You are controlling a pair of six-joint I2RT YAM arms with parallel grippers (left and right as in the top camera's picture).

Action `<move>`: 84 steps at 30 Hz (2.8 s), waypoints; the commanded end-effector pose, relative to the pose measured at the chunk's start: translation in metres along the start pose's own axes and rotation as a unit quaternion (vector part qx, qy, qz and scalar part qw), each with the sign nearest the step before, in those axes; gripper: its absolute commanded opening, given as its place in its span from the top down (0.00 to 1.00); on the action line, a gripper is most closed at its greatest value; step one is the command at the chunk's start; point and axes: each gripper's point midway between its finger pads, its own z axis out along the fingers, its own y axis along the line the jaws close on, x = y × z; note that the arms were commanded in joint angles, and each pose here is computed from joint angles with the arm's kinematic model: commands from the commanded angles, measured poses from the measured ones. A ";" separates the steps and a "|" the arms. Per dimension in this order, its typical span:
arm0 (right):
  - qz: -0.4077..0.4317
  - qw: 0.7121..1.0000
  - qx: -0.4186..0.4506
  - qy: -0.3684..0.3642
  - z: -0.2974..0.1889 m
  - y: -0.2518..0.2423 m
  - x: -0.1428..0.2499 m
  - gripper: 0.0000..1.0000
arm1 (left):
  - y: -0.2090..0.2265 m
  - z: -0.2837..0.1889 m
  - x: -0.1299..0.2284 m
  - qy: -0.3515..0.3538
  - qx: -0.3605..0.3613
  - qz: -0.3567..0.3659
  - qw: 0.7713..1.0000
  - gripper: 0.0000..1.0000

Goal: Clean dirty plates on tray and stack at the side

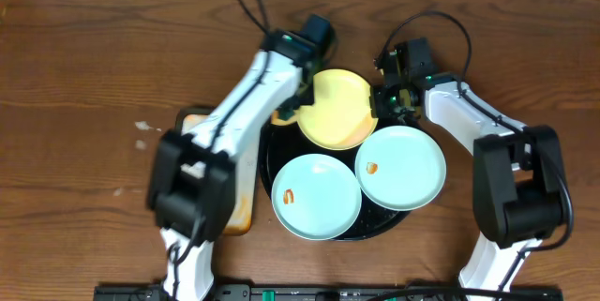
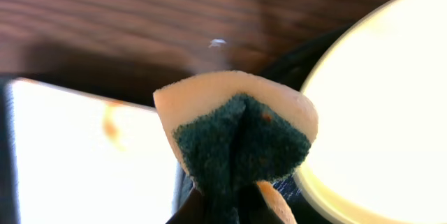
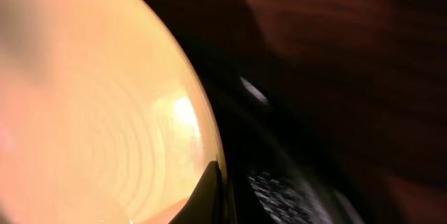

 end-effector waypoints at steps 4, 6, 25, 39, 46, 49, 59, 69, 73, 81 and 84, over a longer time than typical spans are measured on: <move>-0.028 0.997 0.047 -0.062 -0.052 -0.008 -0.030 0.99 | 0.068 -0.052 0.001 -0.001 -0.010 -0.063 0.998 0.92; -0.035 0.995 0.049 -0.074 -0.065 -0.006 -0.035 0.99 | 0.088 -0.053 0.008 0.012 -0.020 -0.078 0.997 0.92; -0.242 0.892 0.339 -0.175 -0.195 0.045 -0.045 0.99 | 0.152 0.024 0.089 0.169 0.047 -0.103 0.979 0.92; -0.297 0.810 0.452 -0.225 -0.232 0.091 -0.042 0.99 | 0.152 0.022 0.090 0.168 0.048 -0.096 0.980 0.92; -0.300 0.794 0.472 -0.237 -0.241 0.100 -0.040 0.99 | 0.152 0.022 0.090 0.169 0.048 -0.096 0.980 0.92; -0.301 0.794 0.471 -0.238 -0.241 0.101 -0.040 0.99 | 0.152 0.022 0.090 0.169 0.048 -0.096 0.980 0.92; -0.304 0.794 0.469 -0.239 -0.241 0.104 -0.039 0.99 | 0.152 0.022 0.090 0.168 0.048 -0.096 0.980 0.92; -0.304 0.794 0.468 -0.240 -0.241 0.104 -0.039 0.99 | 0.152 0.022 0.090 0.168 0.048 -0.096 0.980 0.92; -0.304 0.794 0.468 -0.240 -0.240 0.105 -0.039 0.99 | 0.152 0.022 0.090 0.168 0.048 -0.096 0.980 0.92; -0.300 0.795 0.467 -0.245 -0.241 0.106 -0.041 0.99 | 0.152 0.022 0.090 0.168 0.048 -0.096 0.980 0.92; -0.300 0.795 0.467 -0.245 -0.241 0.106 -0.041 0.99 | 0.152 0.022 0.090 0.168 0.048 -0.096 0.980 0.92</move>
